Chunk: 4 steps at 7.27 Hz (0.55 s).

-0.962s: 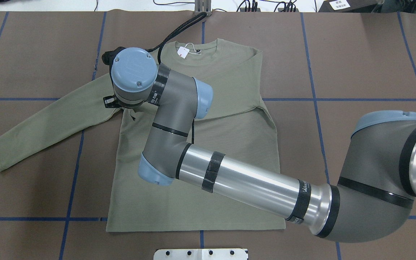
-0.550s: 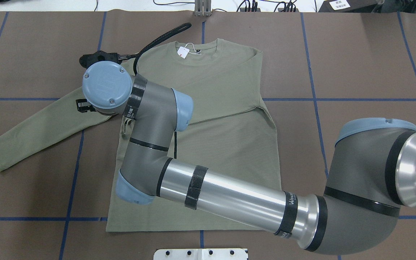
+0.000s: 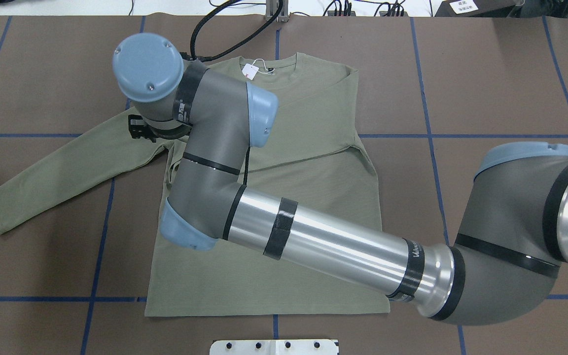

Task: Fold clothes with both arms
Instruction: 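Release the sleeve and lift the right gripper back toward its side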

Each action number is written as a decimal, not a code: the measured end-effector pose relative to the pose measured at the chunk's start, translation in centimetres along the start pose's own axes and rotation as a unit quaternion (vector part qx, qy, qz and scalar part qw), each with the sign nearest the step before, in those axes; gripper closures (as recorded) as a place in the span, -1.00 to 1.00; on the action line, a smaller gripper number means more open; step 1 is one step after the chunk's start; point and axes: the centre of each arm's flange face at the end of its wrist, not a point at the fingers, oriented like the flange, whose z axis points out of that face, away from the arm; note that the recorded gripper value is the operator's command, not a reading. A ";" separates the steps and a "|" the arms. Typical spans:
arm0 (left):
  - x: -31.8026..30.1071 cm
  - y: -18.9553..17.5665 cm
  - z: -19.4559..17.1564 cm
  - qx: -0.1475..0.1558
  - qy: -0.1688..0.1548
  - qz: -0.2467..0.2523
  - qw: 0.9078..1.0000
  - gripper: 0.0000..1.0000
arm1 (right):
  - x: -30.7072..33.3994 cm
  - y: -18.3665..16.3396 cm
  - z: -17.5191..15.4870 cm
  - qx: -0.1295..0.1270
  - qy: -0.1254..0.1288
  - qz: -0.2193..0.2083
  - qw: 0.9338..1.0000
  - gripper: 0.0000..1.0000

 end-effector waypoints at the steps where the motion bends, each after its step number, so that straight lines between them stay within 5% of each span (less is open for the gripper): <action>1: 2.2 1.1 1.7 0.018 0.008 -0.034 0.999 -0.99 | 3.8 -1.6 -1.1 -0.021 0.035 0.022 0.999 -1.00; 4: 8.5 10.2 5.7 0.046 0.021 -0.124 0.991 -0.99 | 21.2 -2.0 -3.9 -0.049 0.094 0.032 0.994 -1.00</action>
